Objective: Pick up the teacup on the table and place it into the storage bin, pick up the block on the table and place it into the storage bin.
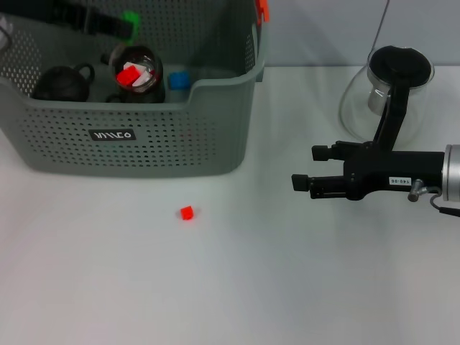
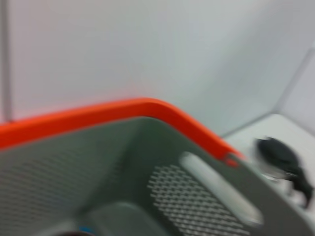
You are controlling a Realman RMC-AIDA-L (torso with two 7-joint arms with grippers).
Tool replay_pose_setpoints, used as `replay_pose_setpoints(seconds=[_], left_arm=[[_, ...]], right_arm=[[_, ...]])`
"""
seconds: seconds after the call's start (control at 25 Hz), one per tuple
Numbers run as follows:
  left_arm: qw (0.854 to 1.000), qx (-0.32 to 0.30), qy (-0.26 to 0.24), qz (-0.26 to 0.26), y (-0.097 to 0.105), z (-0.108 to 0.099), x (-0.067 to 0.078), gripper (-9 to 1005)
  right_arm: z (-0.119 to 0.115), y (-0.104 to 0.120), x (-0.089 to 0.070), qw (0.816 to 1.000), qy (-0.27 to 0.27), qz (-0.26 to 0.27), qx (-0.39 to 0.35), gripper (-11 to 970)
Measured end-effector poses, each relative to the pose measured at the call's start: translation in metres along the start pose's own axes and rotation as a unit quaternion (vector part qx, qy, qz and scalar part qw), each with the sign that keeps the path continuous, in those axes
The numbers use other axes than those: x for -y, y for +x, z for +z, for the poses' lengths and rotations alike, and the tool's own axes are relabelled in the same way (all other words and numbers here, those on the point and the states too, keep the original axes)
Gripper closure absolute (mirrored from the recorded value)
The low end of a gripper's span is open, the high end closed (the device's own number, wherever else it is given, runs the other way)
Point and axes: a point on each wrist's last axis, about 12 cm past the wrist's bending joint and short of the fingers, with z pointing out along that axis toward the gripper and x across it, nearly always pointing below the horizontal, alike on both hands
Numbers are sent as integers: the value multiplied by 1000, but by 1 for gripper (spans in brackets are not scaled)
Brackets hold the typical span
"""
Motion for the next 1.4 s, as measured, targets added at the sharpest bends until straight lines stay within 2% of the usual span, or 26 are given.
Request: replay_pose_setpoints(seconds=[0.2,0.48,0.6,0.64,0.72,0.8,0.88,0.96,1.0,1.04,1.08,1.2,1.32,1.4], left_arm=[[998,10,-68,-4,-5,10,-14,811],[990,61,-124,-11,-7,7,-29,673],[988,85,-130,-9,-7,3,-27,614],[989,92,-116,-3,-6,1,-21,594],[991,104,-85,21,-2,-2,-8,451],[990,121,-37,68,8,-6,12,335],[984,133,11,120,22,-9,31,246],[977,131,51,161,37,-10,45,156],[977,131,51,161,37,-10,45,137],[974,130,66,175,46,-9,49,119],[971,128,90,180,71,-5,50,100],[967,133,109,185,95,1,50,44],[959,132,151,199,119,8,54,45],[957,122,172,201,128,13,56,45]], right_arm=[[0,1,0,1000,0,4,1,47],[-3,3,0,1000,2,18,7,48],[-4,3,0,1000,2,19,7,48],[-4,3,0,1000,2,19,7,48],[-4,3,0,1000,2,19,7,48],[-5,3,1,1000,3,19,7,48],[-5,3,1,1000,3,23,7,48],[-5,3,1,1000,4,26,7,48],[-6,3,2,1000,6,26,7,48],[-6,3,3,1000,8,27,8,47],[-7,3,3,1000,9,28,9,47],[-8,3,5,999,14,29,10,47],[-9,3,5,999,15,31,10,47],[-10,3,5,999,15,32,10,48]])
